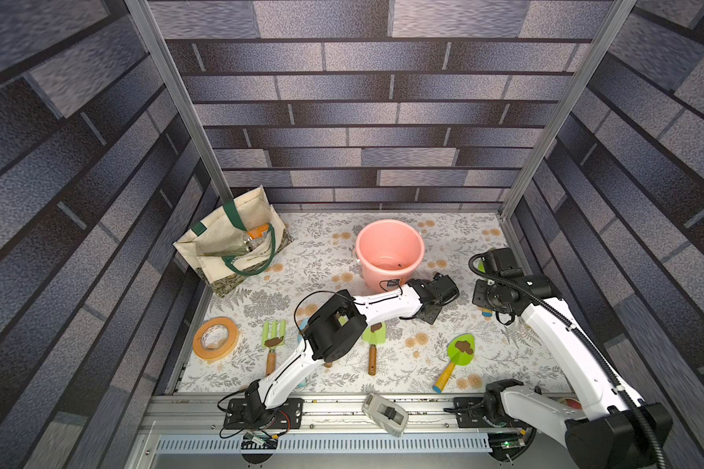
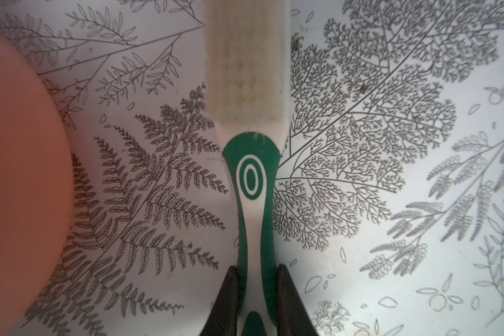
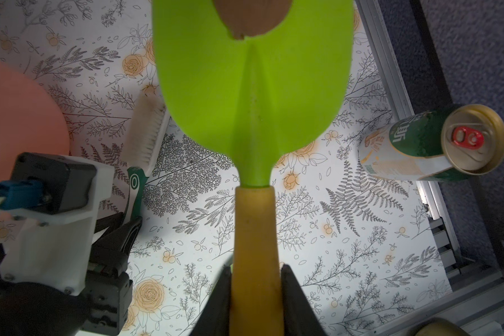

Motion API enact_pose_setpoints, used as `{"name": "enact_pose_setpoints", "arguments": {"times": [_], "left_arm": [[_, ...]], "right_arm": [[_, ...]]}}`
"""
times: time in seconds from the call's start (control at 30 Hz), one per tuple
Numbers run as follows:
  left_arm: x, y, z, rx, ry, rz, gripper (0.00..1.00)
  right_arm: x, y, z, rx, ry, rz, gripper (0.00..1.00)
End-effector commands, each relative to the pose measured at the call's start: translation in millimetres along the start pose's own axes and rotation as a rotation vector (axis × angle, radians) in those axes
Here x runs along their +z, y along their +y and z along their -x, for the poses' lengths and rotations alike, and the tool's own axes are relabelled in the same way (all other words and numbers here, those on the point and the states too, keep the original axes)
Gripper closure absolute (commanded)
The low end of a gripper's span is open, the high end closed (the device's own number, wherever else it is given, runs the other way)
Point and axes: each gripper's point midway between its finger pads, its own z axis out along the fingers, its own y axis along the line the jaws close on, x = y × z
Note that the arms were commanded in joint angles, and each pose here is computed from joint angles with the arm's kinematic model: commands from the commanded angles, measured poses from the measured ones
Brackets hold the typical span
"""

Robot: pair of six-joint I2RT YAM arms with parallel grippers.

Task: Brush the soil off the hand trowel and place it into the bucket
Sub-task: Pick up the brush from the center of the board.

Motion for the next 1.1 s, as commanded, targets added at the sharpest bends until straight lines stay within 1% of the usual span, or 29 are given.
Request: {"name": "enact_pose_setpoints", "arguments": {"times": [0.0, 0.17, 0.23, 0.33, 0.47, 0.57, 0.7, 0.87, 1.0, 1.07], "left_arm": [[-14, 2, -8, 0.002, 0.024, -0.043, 0.95], [-59, -3, 13, -0.023, -0.086, -0.119, 0.96], [-78, -4, 17, -0.024, -0.119, -0.151, 0.96], [-101, -4, 15, -0.024, -0.146, -0.197, 0.97], [-123, 0, 4, -0.027, -0.156, -0.225, 0.97], [-137, 8, -10, -0.029, -0.146, -0.224, 0.98], [-152, 14, -29, -0.034, -0.152, -0.270, 0.98], [-169, 31, -49, -0.119, -0.127, -0.360, 1.00], [-196, 44, -60, -0.168, -0.150, -0.405, 0.99], [-211, 51, -68, -0.197, -0.157, -0.427, 0.99]], "right_arm": [[-1, -1, 0, 0.004, -0.015, 0.009, 0.86], [0, 1, 1, 0.004, -0.007, 0.016, 0.87], [-1, 3, 1, 0.004, -0.007, 0.027, 0.86], [-4, 4, 2, 0.004, -0.011, 0.038, 0.87], [-4, 5, 1, -0.004, -0.007, 0.041, 0.87], [-5, 6, 1, -0.002, -0.006, 0.048, 0.87], [-5, 10, 1, -0.005, -0.004, 0.071, 0.87], [5, 20, -4, -0.015, 0.036, 0.109, 0.88], [11, 36, -9, -0.022, 0.062, 0.188, 0.89], [12, 40, -9, -0.025, 0.064, 0.205, 0.89]]}}
